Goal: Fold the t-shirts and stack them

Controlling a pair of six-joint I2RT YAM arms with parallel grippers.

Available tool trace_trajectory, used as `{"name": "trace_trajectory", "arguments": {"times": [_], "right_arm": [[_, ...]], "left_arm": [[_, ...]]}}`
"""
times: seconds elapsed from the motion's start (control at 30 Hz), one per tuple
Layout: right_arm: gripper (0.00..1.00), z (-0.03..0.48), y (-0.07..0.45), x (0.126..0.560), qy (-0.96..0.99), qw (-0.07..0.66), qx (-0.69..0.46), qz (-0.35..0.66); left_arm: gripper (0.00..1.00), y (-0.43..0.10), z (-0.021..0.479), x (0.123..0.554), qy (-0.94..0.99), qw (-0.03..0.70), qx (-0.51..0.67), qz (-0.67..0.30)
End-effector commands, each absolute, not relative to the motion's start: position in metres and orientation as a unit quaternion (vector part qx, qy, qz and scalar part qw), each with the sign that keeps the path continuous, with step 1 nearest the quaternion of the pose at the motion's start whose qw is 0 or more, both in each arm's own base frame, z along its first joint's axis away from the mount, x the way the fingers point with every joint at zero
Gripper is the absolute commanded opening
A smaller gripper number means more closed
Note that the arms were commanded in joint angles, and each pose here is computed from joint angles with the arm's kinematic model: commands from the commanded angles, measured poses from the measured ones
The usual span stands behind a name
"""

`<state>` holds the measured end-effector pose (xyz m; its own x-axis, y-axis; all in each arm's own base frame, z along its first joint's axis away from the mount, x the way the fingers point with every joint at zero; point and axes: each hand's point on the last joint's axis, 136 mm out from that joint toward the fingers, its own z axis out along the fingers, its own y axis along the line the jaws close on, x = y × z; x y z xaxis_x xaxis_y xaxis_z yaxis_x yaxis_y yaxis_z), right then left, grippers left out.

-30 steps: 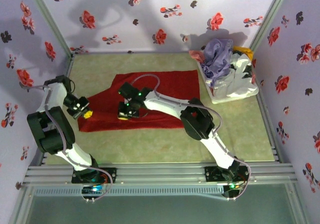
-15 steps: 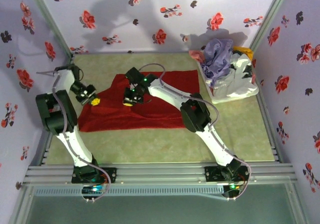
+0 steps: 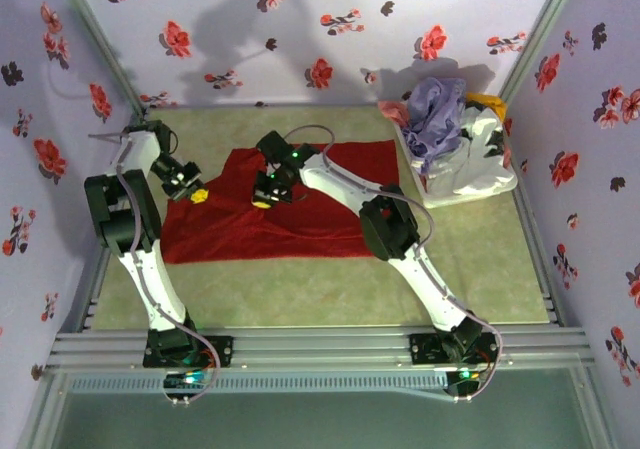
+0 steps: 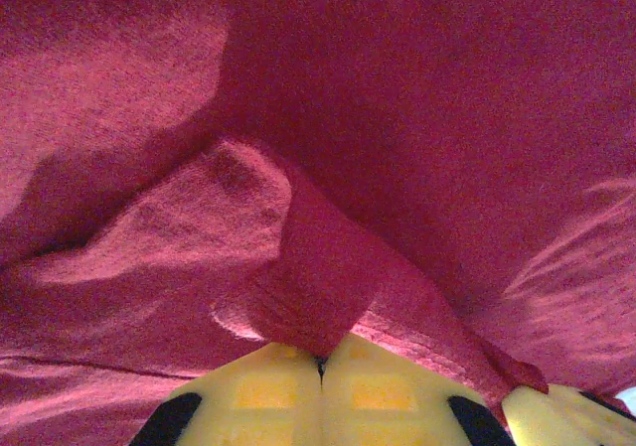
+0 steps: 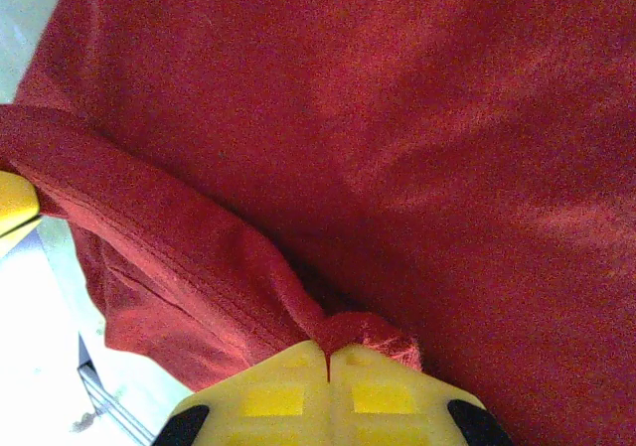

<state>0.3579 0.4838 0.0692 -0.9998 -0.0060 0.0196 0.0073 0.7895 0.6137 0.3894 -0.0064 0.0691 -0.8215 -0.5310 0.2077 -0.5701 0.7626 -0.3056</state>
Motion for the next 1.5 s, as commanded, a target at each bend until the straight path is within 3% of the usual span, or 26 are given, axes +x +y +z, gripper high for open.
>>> {"name": "trace_trajectory", "arguments": {"times": [0.0, 0.23, 0.3, 0.33, 0.47, 0.57, 0.7, 0.83, 1.13, 1.47], "right_arm": [[0.05, 0.072, 0.482, 0.384, -0.939, -0.010, 0.000, -0.343], [0.06, 0.072, 0.486, 0.404, -0.931, -0.012, -0.011, -0.364], [0.20, 0.067, 0.489, 0.403, -0.929, -0.003, -0.010, -0.369], [0.31, 0.065, 0.488, 0.404, -0.929, 0.000, -0.009, -0.371], [0.45, 0.070, 0.481, 0.404, -0.930, 0.003, -0.001, -0.368], [0.48, 0.090, 0.467, 0.403, -0.935, -0.014, 0.015, -0.353], [0.49, 0.118, 0.443, 0.392, -0.944, -0.038, 0.041, -0.325], [0.51, 0.141, 0.422, 0.376, -0.942, -0.056, 0.037, -0.328], [0.53, 0.173, 0.383, 0.343, -0.940, -0.077, 0.035, -0.331], [0.53, 0.153, 0.343, 0.327, -0.946, -0.065, 0.007, -0.317]], "left_arm": [[0.00, -0.003, 0.069, 0.400, -0.932, 0.050, 0.313, 0.175], [0.00, -0.001, 0.068, 0.407, -0.932, 0.052, 0.315, 0.169], [0.02, -0.001, 0.068, 0.412, -0.932, 0.041, 0.315, 0.176], [0.07, -0.003, 0.069, 0.415, -0.930, 0.035, 0.316, 0.184], [0.29, -0.014, 0.077, 0.433, -0.914, 0.014, 0.326, 0.240], [0.46, -0.014, 0.091, 0.441, -0.913, -0.012, 0.322, 0.250], [0.53, -0.013, 0.106, 0.430, -0.911, -0.037, 0.327, 0.247], [0.62, -0.029, 0.097, 0.401, -0.913, -0.018, 0.323, 0.247], [0.67, -0.063, 0.062, 0.391, -0.903, -0.005, 0.331, 0.275], [0.68, -0.070, 0.047, 0.420, -0.894, 0.000, 0.341, 0.290]]}}
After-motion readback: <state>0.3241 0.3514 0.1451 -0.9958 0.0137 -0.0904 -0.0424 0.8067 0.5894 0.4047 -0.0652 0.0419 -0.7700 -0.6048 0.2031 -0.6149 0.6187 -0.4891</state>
